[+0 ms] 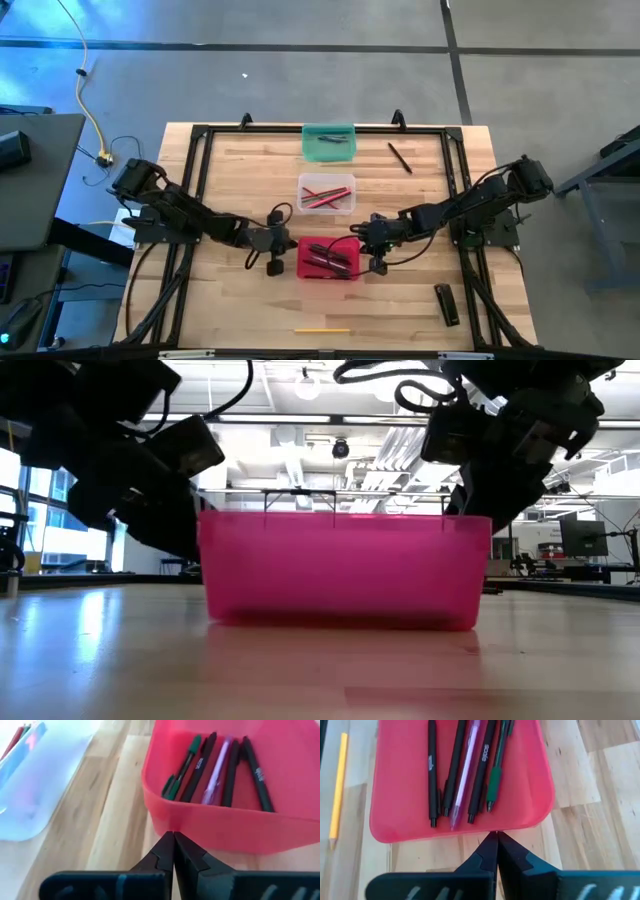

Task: Sort crayons/erasers/pens/pencils in bins
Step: Adjust the red bin, then put the black pen into the red bin

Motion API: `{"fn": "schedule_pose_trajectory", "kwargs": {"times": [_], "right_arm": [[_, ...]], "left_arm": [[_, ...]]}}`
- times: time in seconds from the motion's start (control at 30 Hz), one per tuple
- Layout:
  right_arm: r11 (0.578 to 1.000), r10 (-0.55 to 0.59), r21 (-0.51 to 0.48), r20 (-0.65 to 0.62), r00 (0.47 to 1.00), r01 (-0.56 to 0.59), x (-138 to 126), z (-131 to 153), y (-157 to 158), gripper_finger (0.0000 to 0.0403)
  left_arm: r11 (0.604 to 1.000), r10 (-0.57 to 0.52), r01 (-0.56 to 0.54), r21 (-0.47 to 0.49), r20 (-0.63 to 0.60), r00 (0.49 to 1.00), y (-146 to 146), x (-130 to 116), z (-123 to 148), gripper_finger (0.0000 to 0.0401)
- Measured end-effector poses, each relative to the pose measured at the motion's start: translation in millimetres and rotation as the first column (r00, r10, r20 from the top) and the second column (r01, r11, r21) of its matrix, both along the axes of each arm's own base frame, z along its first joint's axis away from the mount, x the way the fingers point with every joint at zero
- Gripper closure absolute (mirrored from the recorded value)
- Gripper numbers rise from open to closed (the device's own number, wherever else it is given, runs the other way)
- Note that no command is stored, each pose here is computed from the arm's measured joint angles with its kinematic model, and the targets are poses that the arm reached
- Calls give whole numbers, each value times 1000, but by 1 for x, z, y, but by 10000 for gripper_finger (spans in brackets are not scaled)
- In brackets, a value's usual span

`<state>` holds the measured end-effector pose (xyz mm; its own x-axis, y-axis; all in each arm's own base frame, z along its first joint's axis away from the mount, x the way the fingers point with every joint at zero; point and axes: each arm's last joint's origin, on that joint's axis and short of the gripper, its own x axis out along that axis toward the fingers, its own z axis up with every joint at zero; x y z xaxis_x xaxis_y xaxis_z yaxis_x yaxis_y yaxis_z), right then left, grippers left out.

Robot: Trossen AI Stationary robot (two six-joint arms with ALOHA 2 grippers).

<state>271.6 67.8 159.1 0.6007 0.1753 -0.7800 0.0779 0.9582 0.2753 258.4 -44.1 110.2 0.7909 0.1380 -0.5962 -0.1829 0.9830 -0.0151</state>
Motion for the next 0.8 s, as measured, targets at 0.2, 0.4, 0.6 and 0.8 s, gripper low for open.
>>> {"fn": "schedule_pose_trajectory", "kwargs": {"times": [0.2,0.4,0.6,0.8], "right_arm": [[1000,2,-3,11,1000,-2,1,1,0,403],[1000,13,-13,14,1000,-13,1,1,0,403],[994,49,-95,-14,999,-50,-10,17,-4,403],[977,-12,-212,124,992,38,-29,33,-28,403]], "left_arm": [[1000,21,-20,21,-68,997,6,-5,-1,401],[999,35,-30,43,-119,992,12,-10,0,401],[998,51,-48,47,-73,996,15,-25,7,401],[997,59,-52,-53,157,986,24,-55,9,401]]}}
